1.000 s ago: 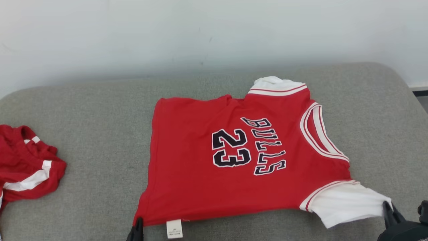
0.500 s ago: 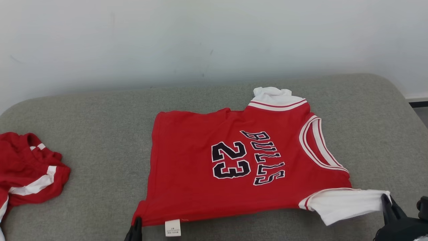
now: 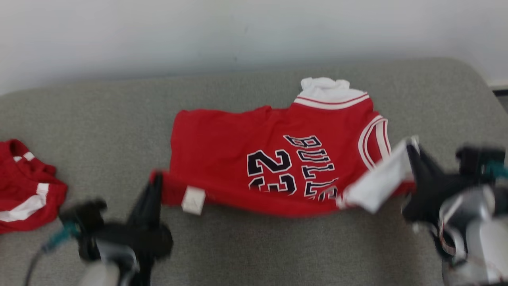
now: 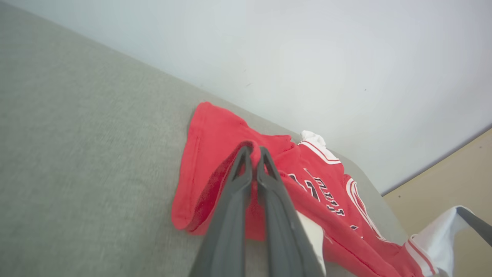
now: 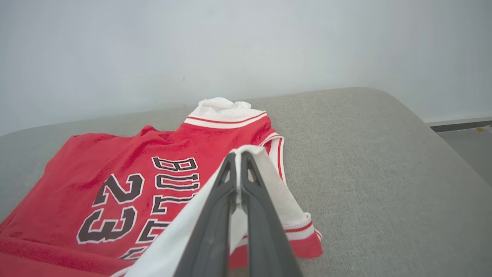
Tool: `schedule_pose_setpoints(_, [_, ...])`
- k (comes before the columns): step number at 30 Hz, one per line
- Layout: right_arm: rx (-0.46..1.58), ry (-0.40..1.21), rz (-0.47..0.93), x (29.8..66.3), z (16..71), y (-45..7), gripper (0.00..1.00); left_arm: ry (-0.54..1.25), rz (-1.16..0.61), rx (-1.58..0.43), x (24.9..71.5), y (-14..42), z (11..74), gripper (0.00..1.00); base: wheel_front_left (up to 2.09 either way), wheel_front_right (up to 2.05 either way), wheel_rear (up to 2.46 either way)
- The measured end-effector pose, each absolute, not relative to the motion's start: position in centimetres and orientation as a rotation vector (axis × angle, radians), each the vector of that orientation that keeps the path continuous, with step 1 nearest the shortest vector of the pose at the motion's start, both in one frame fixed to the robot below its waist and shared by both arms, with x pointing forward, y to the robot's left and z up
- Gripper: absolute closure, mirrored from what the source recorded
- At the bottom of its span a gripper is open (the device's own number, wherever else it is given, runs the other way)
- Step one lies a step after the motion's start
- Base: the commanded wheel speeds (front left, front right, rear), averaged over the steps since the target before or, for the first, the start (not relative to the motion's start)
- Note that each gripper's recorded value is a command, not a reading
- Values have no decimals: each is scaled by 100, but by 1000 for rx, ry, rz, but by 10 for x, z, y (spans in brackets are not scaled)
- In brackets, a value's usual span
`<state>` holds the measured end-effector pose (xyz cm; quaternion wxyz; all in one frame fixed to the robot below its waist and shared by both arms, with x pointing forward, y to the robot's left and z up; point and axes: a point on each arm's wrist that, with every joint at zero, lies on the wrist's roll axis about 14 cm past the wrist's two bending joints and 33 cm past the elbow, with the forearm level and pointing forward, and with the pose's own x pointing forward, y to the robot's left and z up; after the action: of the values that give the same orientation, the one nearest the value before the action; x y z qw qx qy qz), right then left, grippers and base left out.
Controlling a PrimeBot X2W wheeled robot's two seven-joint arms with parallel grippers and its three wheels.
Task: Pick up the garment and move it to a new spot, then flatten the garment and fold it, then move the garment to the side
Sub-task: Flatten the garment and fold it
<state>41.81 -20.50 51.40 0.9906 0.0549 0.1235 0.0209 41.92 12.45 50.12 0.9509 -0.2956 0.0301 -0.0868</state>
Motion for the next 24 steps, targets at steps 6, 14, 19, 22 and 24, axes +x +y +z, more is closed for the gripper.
schedule_pose_setpoints(6, [45,99,172,523,586,-183,100,-76,-296,-492,522,117,574,100,0,0,0])
schedule_pose_setpoints(14, [154,-206,149,638,681,-192,100,-385,-323,-433,638,121,677,100,0,0,0])
schedule_pose_setpoints(19, [260,-438,59,676,707,-217,100,-552,-271,-481,680,129,699,100,0,0,0])
schedule_pose_setpoints(22, [280,-583,23,688,731,-227,100,-637,-272,-481,693,130,712,100,0,0,0])
schedule_pose_setpoints(24, [275,-677,4,691,747,-234,100,-703,-280,-491,698,130,725,100,0,0,0])
